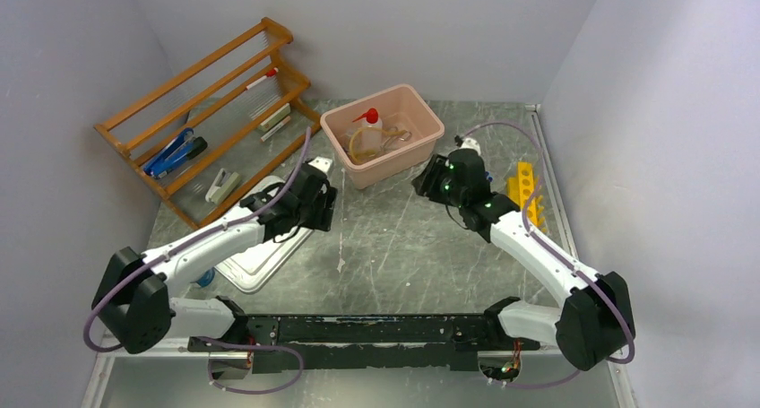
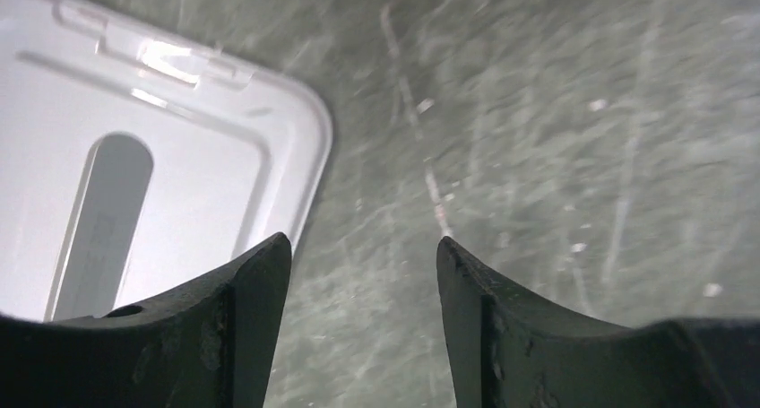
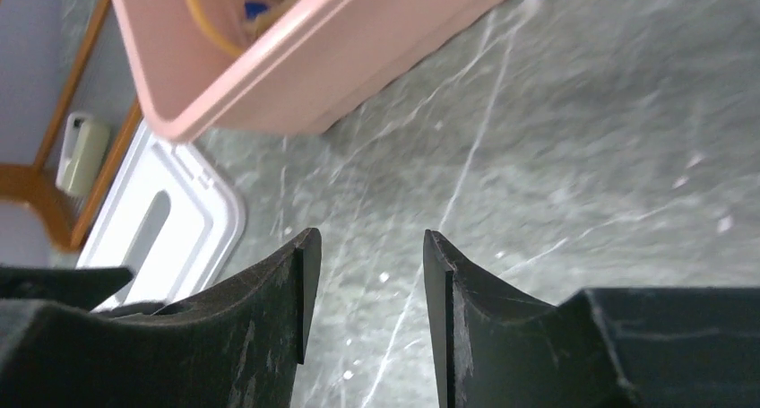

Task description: Organize the chemistry lab equipment

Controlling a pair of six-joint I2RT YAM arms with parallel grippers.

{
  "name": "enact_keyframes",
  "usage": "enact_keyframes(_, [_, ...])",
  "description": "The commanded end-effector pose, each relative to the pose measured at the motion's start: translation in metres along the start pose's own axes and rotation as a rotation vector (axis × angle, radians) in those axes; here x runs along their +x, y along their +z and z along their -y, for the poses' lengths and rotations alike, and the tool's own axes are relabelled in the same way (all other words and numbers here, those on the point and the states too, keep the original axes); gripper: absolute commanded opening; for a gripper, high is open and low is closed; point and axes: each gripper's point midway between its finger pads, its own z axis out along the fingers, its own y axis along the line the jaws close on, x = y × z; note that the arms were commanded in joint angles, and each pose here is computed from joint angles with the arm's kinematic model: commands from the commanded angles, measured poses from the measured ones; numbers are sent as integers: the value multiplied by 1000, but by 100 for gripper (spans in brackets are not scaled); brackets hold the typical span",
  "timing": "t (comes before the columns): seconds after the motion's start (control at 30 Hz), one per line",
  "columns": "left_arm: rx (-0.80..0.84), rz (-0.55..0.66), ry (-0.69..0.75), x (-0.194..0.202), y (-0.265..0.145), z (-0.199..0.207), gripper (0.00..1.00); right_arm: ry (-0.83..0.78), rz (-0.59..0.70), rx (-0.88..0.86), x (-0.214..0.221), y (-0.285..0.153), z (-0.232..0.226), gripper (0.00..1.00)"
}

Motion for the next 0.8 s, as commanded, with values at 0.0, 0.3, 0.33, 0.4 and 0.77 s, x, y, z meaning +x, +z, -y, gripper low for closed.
enact_keyframes(0.0, [-155,-74,-21,20,17,-37,64,72,-73,-29,33,-3,-20,49])
enact_keyframes(0.3, [-117,-259,-41,43,60,-54,64,36,-28,-6,30,-20,-22,48])
enact_keyframes(0.33, [-126,-279,-43,48,63,-55,64,27,-2,8,23,-23,-20,48])
enact_keyframes(0.4, [-143,-320,-51,59,68,-59,64,0,43,39,10,-31,-14,48])
enact_keyframes(0.77, [26,-414,-129,86,76,-25,38,-14,111,62,-6,-45,-9,49])
